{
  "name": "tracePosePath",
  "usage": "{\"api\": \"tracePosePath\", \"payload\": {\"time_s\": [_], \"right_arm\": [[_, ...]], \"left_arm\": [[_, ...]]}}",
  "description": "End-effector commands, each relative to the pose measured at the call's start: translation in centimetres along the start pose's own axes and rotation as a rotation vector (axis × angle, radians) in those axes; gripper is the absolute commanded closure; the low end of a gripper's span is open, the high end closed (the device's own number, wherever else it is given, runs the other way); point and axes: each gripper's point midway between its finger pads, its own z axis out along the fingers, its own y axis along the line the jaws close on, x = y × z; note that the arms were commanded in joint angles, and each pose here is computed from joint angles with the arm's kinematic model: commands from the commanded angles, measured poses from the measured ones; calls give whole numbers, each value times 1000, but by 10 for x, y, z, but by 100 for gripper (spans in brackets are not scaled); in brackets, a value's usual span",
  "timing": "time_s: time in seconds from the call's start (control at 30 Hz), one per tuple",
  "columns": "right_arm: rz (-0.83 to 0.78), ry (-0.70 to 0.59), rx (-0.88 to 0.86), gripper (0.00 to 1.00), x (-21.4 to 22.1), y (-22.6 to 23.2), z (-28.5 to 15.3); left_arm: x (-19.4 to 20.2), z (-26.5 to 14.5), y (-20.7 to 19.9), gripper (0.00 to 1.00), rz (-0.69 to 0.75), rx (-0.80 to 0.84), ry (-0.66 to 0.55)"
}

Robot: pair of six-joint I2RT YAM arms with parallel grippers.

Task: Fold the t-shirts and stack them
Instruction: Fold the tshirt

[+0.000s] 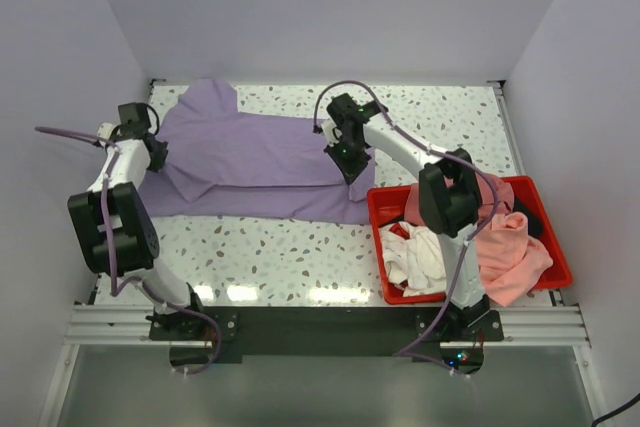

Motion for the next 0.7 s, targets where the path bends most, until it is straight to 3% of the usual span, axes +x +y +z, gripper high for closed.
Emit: {"api": "tracePosePath", "payload": {"time_s": [0.0,0.03,0.07,0.1,0.13,0.17,0.27,0.33,0.37,0.4,0.67], "right_arm": [[-16,-34,81,87,-17,-24,-3],[5,-42,135,79,-20,-37,-1],[30,-74,202,62,-31,-50,1],[43,-86,267,42,-36,-62,-2],[65,-94,385,40,-38,-83,-9],[96,-134,451,39,-48,-96,-19],[120,-204,485,35,-61,-99,-44],[132,-241,467,21,-63,-95,-54],[144,-247,439,8,-59,-89,-52],[156,-280,410,1,-59,-83,-64],[132,-354,-5,1,-40,29,-41]], "left_arm": [[-23,0,-29,100,18,51,-81],[-24,7,-29,96,24,36,-84],[-26,9,-31,90,34,34,-90],[-33,8,-41,70,54,47,-100],[-31,15,-43,59,73,34,-91],[-34,15,-49,35,94,27,-77],[-40,8,-60,1,131,43,-71],[-44,-3,-64,0,154,60,-76],[-39,-3,-55,0,162,47,-65],[-42,-14,-55,0,155,71,-79],[16,-23,-11,0,173,212,16]]}}
